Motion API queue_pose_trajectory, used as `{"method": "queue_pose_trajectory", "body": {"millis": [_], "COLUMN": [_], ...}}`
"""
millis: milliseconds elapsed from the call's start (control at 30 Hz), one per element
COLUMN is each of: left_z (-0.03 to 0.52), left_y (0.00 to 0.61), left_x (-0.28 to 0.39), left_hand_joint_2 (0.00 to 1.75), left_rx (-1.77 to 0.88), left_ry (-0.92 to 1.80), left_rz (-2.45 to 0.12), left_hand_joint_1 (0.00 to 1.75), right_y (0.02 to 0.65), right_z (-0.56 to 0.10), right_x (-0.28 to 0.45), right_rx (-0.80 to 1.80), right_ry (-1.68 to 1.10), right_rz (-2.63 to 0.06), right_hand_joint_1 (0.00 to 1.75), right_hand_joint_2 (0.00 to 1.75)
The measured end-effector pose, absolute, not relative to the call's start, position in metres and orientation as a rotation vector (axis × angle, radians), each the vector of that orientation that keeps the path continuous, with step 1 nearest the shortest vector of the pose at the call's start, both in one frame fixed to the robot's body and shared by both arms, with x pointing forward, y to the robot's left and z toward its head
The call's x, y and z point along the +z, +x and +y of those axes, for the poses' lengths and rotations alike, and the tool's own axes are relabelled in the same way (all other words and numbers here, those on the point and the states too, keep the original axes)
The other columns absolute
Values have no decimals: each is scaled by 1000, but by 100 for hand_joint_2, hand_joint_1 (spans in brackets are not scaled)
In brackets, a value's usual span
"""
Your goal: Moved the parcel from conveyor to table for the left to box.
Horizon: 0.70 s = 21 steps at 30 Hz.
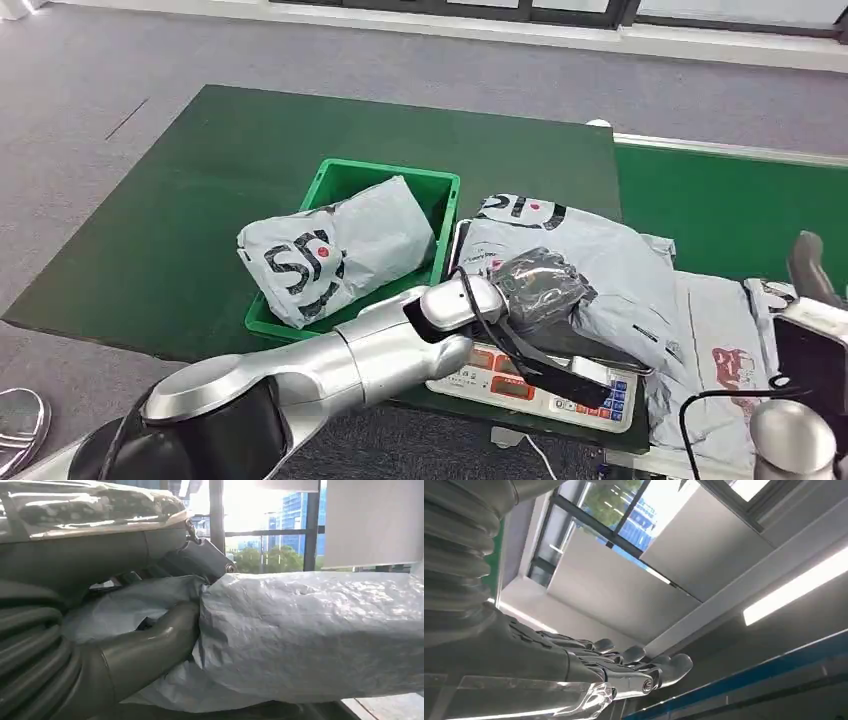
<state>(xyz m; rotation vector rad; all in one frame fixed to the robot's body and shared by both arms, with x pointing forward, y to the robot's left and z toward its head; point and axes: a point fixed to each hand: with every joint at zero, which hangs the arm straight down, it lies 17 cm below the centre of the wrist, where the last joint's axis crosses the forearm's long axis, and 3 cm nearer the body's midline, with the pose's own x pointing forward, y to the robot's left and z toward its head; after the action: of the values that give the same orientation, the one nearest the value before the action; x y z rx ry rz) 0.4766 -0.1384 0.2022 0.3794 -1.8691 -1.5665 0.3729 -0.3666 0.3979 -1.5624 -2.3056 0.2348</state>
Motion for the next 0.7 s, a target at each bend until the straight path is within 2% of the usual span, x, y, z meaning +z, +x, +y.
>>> {"method": "queue_pose_trajectory", "body": {"millis": [167,200,433,533,700], "left_z": [-138,-138,-136,-136,-133], "left_y": [478,478,481,481,483], "left_x": [207,208,218,219,236], "left_hand_joint_2": [175,175,175,175,175], "left_rx": [-1549,-1549,-1505,-1498,-1422], "left_ry": [388,389,411,410,426], "left_rz": [-1896,-1897,-1940,-1947,-2028], "left_hand_joint_1": [175,161,159,169,169], "right_y": [374,374,374,374,375], "right_z": [-367,-367,-367,-367,-366], "right_x": [397,397,397,397,394], "right_rx": [236,237,237,237,252], "right_ry": [-1565,-1565,-1567,-1567,-1567], "right_rz": [-2299,-2298,-2296,-2296,-2297], "right_hand_joint_1": [0,0,0,0,0], "right_hand_joint_2": [175,175,175,175,175]}}
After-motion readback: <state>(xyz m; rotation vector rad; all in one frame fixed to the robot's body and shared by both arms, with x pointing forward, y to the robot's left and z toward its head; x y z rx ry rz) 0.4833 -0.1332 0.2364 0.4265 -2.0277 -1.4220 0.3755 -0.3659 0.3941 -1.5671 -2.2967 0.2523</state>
